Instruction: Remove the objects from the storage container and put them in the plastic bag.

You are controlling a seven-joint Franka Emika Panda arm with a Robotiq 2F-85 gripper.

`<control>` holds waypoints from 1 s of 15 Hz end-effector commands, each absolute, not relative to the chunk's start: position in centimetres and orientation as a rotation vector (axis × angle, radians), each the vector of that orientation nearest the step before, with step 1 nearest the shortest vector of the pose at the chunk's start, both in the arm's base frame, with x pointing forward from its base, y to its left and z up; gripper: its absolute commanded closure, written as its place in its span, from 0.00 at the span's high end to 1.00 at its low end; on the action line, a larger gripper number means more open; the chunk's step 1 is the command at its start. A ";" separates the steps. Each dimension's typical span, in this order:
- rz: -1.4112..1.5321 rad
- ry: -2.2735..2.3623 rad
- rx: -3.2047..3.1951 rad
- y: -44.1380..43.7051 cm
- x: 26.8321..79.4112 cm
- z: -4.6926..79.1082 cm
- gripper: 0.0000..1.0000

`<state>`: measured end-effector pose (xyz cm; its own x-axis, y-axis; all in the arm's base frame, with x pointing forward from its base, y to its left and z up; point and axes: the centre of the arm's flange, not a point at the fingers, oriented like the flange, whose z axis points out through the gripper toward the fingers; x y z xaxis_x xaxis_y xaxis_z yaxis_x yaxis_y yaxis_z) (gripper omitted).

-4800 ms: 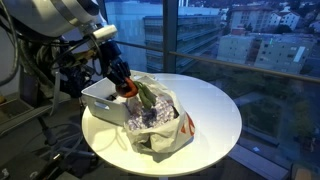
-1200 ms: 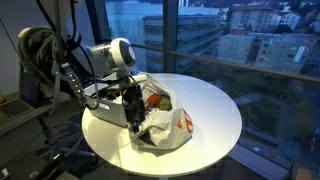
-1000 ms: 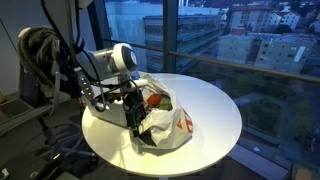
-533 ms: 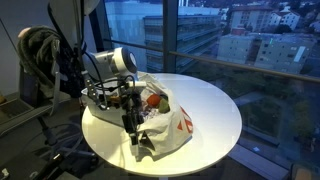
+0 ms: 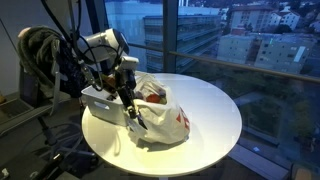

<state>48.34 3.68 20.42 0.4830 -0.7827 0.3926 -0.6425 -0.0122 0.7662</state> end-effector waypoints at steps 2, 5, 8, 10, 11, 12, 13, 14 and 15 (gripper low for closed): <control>-0.060 -1.101 1.594 6.2 50.6 28.4 0.08; 0.053 -1.068 1.519 7.7 51.0 33.6 0.08; 0.145 -1.070 1.550 9.0 51.5 35.7 0.08; 0.146 -1.078 1.638 9.5 51.9 33.8 0.08; 0.156 -1.101 1.723 9.8 52.2 32.2 0.08; 0.155 -1.129 1.797 10.3 52.5 31.0 0.07; 0.163 -1.149 1.858 10.6 52.8 29.8 0.09; 0.164 -1.173 1.914 11.0 53.0 29.2 0.32; 0.169 -1.199 1.968 11.3 53.2 28.9 0.33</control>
